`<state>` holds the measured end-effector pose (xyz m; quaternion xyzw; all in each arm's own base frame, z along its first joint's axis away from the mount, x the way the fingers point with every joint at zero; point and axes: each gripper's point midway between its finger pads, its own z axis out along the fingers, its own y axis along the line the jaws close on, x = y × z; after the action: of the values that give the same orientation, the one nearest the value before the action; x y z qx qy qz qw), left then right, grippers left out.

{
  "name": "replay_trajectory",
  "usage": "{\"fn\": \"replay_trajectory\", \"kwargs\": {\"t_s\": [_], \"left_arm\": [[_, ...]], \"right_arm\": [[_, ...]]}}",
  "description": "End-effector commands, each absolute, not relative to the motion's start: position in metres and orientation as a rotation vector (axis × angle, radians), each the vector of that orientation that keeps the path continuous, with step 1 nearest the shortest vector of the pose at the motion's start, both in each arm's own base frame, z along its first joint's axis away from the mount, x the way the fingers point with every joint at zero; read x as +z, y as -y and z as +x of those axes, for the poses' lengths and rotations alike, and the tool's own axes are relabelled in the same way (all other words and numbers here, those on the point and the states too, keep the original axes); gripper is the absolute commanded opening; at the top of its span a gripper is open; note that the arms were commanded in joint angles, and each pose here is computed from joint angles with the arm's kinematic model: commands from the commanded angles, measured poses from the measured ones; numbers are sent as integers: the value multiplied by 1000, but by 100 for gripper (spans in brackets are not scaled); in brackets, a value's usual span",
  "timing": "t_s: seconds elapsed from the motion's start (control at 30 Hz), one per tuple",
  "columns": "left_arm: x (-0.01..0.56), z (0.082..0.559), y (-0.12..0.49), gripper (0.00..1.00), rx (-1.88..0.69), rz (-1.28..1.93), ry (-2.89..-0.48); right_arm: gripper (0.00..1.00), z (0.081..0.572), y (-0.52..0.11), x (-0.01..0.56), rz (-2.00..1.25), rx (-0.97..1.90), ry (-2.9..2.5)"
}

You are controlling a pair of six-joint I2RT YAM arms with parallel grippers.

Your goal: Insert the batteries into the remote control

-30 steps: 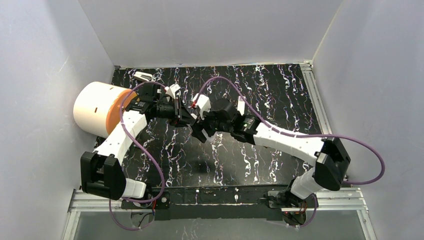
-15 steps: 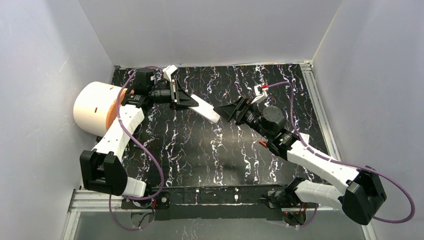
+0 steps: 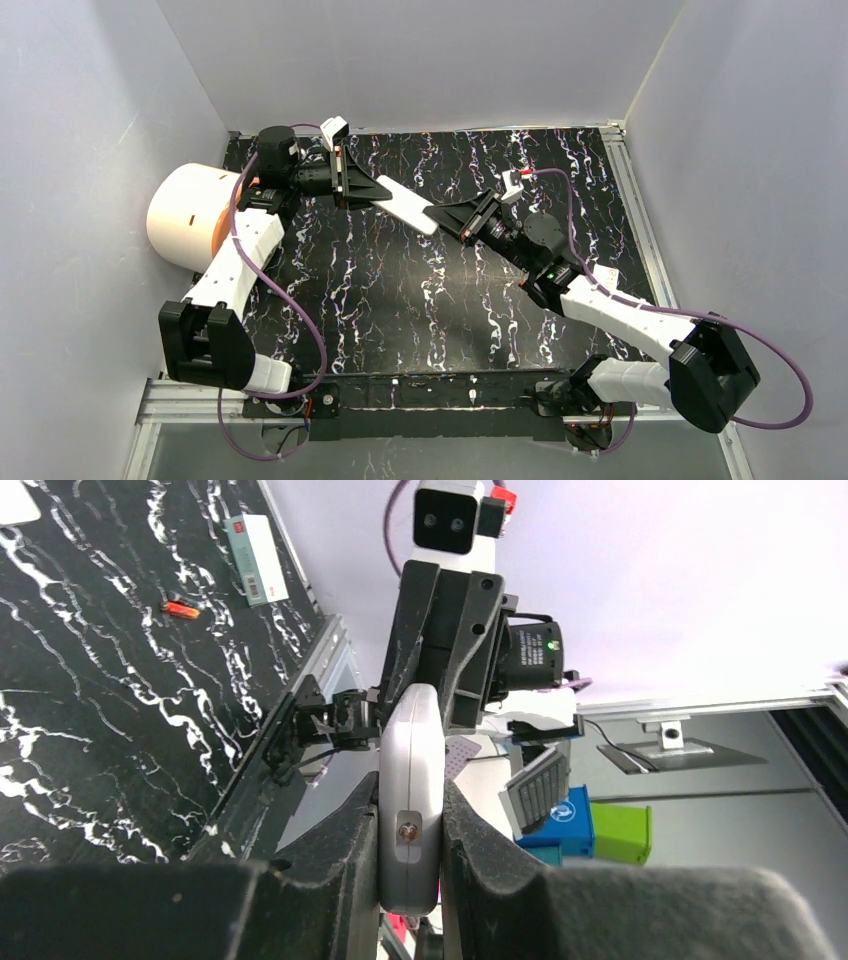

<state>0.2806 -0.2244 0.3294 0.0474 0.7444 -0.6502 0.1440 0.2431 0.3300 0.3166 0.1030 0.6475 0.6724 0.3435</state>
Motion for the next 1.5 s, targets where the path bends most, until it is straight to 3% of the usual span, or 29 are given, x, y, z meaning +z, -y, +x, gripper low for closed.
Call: {"fn": "replay_trajectory", "kwargs": {"t_s": [0.0, 0.23, 0.33, 0.53, 0.67, 0.83, 1.17, 1.27, 1.37, 1.47], "left_arm": [[343, 282, 223, 0, -1881, 160, -2094], [345, 297, 203, 0, -1822, 39, -2065], [342, 296, 202, 0, -1813, 33, -2063], [329, 289, 201, 0, -1795, 37, -2073], [320, 289, 200, 0, -1788, 17, -2089], [320, 294, 200, 0, -1760, 18, -2078], [325, 300, 200, 0, -1763, 14, -2075], [325, 299, 200, 0, -1765, 16, -2075], [323, 299, 200, 0, -1769, 14, -2080], [323, 296, 201, 0, -1786, 38, -2084]], "right_arm": [[16, 228, -331, 351, 161, 1860, -1540], [12, 222, -321, 358, 55, 1896, -1397], [17, 223, -324, 360, 46, 1919, -1386], [61, 249, -341, 348, 154, 1864, -1541], [73, 256, -349, 342, 171, 1825, -1627], [70, 259, -349, 313, 248, 1745, -1803], [38, 250, -335, 307, 245, 1761, -1713], [41, 250, -333, 311, 238, 1768, -1684], [55, 252, -332, 311, 247, 1752, -1694], [52, 257, -332, 299, 287, 1689, -1773]]}}
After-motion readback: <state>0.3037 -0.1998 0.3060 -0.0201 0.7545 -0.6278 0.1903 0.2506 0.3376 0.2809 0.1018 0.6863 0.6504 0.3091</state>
